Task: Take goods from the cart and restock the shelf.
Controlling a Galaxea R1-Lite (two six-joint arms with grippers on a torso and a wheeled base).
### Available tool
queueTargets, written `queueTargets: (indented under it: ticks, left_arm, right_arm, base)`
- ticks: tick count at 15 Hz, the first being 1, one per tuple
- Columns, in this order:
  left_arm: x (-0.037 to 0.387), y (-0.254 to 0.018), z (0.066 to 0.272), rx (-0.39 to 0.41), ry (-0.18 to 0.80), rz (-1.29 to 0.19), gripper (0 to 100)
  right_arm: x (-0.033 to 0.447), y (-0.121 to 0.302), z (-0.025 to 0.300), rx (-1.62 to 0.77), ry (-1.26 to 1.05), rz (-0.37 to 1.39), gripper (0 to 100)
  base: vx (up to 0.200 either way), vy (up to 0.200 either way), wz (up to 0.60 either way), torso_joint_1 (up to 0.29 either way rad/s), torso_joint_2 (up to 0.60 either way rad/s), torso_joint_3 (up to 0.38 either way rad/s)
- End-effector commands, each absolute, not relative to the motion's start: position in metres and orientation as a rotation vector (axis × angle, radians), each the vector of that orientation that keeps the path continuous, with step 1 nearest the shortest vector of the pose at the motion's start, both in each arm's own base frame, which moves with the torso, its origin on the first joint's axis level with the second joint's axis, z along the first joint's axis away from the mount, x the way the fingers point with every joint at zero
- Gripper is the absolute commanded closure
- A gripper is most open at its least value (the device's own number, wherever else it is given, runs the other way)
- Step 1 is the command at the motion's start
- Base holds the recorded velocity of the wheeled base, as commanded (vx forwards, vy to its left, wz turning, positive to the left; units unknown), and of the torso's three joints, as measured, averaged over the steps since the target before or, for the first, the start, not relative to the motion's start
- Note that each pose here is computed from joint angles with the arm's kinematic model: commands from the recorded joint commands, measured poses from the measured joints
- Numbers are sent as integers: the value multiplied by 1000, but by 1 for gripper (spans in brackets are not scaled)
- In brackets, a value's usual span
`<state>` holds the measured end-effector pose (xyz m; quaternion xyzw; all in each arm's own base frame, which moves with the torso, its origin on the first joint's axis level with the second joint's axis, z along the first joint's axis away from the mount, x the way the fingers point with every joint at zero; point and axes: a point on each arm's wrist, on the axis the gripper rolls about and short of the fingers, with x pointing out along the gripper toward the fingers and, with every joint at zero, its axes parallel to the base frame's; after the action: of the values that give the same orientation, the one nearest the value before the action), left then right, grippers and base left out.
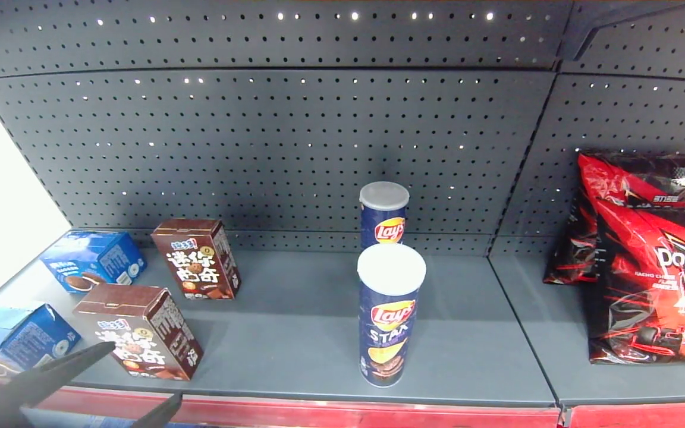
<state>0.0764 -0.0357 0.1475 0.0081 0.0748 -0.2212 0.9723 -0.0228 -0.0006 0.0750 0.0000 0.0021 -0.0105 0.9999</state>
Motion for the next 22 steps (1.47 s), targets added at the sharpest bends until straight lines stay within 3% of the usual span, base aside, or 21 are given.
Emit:
queueTargets:
  ticks: [1,3,7,9,11,15,18,22]
  left_arm:
    - [34,-11,122,-2,85,-315,0]
    - [12,-3,104,-3,124,-227,0]
    - [-10,1,83,-6,108,-85,0]
    - [-12,1,80,8,120,-34,0]
    - [-18,1,77,28,67,-15,0]
    - [-23,1,76,12,2,46,0]
    - [-23,2,76,-48,-3,71,0]
    - [-23,2,76,-46,-3,67,0]
  right_arm:
    - [-23,-1,75,0,6,-21,0]
    - [-23,-1,75,0,6,-21,0]
    - [-23,-1,75,0,6,-21,0]
    - [-23,-1,75,0,5,-21,0]
    - [-23,-1,75,0,6,-20,0]
    - [-23,-1,75,0,6,-21,0]
    - [-23,-1,75,0,5,-20,0]
    - [-23,-1,75,0,6,-21,0]
  base:
    - [0,0,0,0,0,0]
    - [0,0,0,0,0,0]
    - [0,0,0,0,0,0]
    - [0,0,0,0,0,0]
    - [0,0,0,0,0,0]
    - [0,0,0,0,0,0]
    - [0,0,0,0,0,0]
    - [0,0,0,0,0,0]
